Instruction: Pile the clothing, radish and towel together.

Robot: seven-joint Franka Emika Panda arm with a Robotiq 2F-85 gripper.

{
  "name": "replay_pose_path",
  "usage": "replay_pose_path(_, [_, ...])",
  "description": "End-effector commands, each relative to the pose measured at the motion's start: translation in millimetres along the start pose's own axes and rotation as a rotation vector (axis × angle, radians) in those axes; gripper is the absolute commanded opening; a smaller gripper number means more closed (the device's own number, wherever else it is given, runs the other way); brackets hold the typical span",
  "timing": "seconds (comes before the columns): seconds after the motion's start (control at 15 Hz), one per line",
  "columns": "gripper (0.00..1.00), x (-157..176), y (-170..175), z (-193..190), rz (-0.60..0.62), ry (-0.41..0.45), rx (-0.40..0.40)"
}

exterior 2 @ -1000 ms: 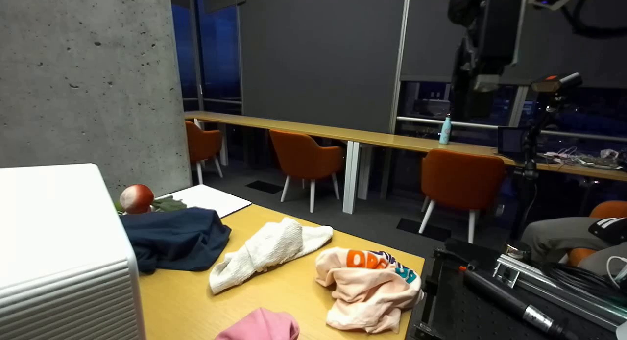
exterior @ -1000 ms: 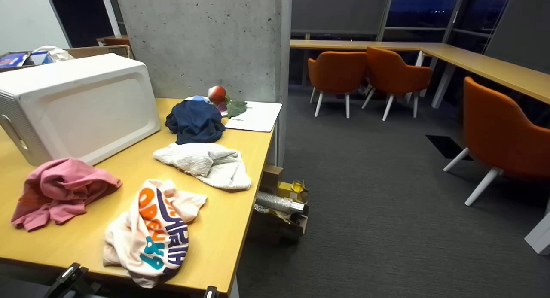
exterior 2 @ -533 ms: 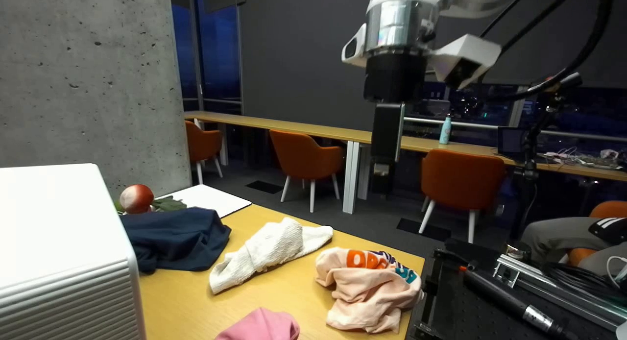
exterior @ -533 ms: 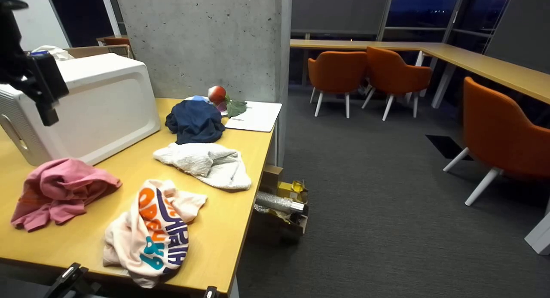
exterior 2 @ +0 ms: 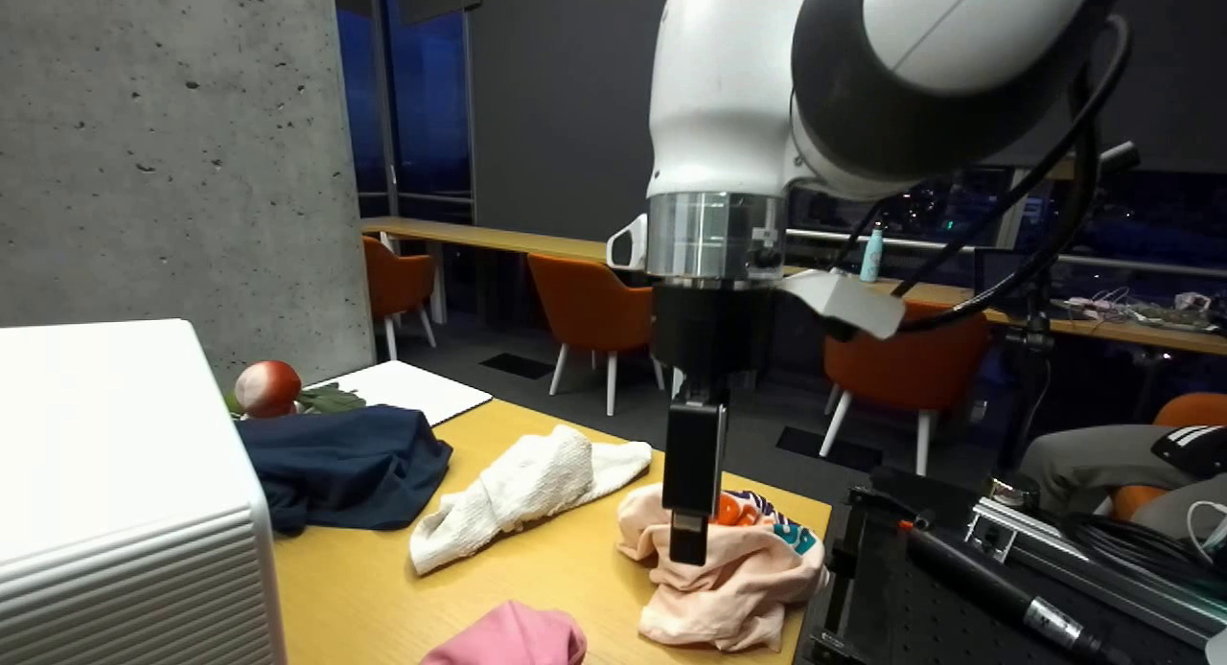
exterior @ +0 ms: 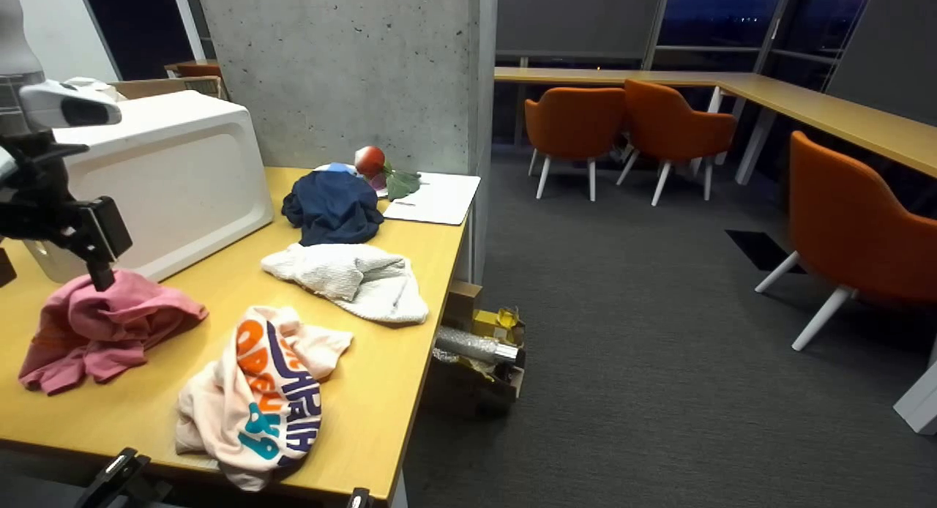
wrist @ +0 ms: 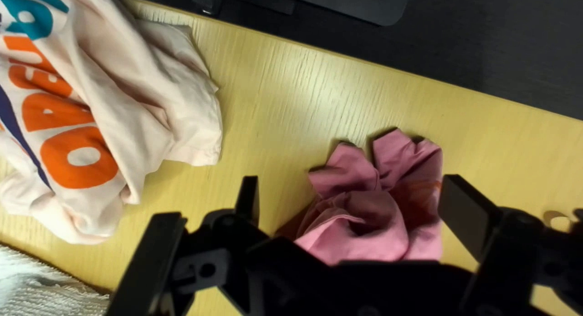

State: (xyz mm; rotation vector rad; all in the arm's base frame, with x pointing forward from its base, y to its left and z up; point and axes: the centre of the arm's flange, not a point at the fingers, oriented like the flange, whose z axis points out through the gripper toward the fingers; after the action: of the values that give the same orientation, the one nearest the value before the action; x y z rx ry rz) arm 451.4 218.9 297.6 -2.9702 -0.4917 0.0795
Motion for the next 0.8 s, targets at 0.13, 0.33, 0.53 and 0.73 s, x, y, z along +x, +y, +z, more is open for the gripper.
replay_pose_path(0.13, [1.00,49.6,-6.1,53.2,-0.065,0.046,-0.039])
replay_pose_path(0.33, [1.00,72.0,-26.4,75.3,-0.154,0.075,-0.069])
replay_pose_path(0.53, [1.00,91.2,-53.4,95.1,-0.244,0.078,-0.096])
replay_pose_path(0.73, [1.00,76.2,-54.1,91.5,-0.243,0.066,-0.081])
